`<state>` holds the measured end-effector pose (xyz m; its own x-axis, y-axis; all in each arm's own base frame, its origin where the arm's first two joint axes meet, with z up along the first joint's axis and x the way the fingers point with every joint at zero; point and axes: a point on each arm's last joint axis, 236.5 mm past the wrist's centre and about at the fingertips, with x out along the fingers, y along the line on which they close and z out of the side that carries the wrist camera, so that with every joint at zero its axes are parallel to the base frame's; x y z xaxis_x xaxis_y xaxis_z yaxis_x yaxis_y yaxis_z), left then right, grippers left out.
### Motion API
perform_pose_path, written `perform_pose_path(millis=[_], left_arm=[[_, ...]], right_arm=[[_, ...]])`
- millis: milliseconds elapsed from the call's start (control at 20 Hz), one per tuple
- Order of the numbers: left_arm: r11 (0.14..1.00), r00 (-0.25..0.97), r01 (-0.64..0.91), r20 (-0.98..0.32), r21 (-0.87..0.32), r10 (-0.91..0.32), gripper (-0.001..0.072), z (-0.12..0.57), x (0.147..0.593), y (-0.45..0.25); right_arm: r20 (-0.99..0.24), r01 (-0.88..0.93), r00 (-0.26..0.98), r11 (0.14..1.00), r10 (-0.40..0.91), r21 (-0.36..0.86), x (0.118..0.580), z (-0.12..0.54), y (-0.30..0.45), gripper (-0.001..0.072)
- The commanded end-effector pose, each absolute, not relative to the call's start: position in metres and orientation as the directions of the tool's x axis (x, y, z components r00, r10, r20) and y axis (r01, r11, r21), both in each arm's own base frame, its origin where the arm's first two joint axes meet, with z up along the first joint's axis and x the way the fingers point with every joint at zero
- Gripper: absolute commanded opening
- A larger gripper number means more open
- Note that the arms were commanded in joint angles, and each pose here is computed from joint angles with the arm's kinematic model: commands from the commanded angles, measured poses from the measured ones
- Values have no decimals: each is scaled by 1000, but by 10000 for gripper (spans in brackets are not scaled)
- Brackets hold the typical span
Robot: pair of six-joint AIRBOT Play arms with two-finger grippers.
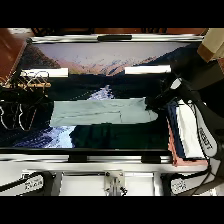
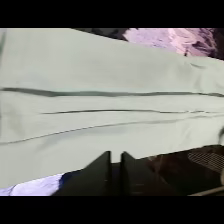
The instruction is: Fold the shirts.
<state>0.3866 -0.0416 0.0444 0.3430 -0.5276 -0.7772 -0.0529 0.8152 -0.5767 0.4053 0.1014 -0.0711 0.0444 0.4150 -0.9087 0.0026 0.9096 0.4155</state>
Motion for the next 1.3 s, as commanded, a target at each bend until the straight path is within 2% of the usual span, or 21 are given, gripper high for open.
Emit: perform_pose_path(millis=[0,200,400,650,850,950,1100,1250], left_arm=[[744,330,105,-683,-660,-652,37,64,392,-101],[671,326,161,-603,-724,-728,36,64,407,-202],[667,253,195,-620,-719,-743,36,27,390,-291],[664,141,182,-649,-725,-748,36,-14,360,-339],[636,109,172,-628,-752,-771,36,-28,341,-379],[596,120,145,-584,-790,-803,36,-28,334,-407],[492,73,147,-486,-858,-871,36,-17,315,-460],[455,10,157,-459,-877,-888,35,-17,301,-487]], right_arm=[[-885,-68,121,893,451,445,401,-14,114,65],[-883,-150,188,901,430,407,376,48,126,64],[-859,-160,244,892,451,423,344,103,135,65],[-824,-151,323,885,466,441,294,164,131,65],[-766,-132,401,859,502,494,266,203,136,65],[-743,-137,403,837,535,530,257,212,143,64],[-746,-134,396,837,536,530,255,211,142,64],[-747,-133,399,839,533,528,256,211,142,65]])
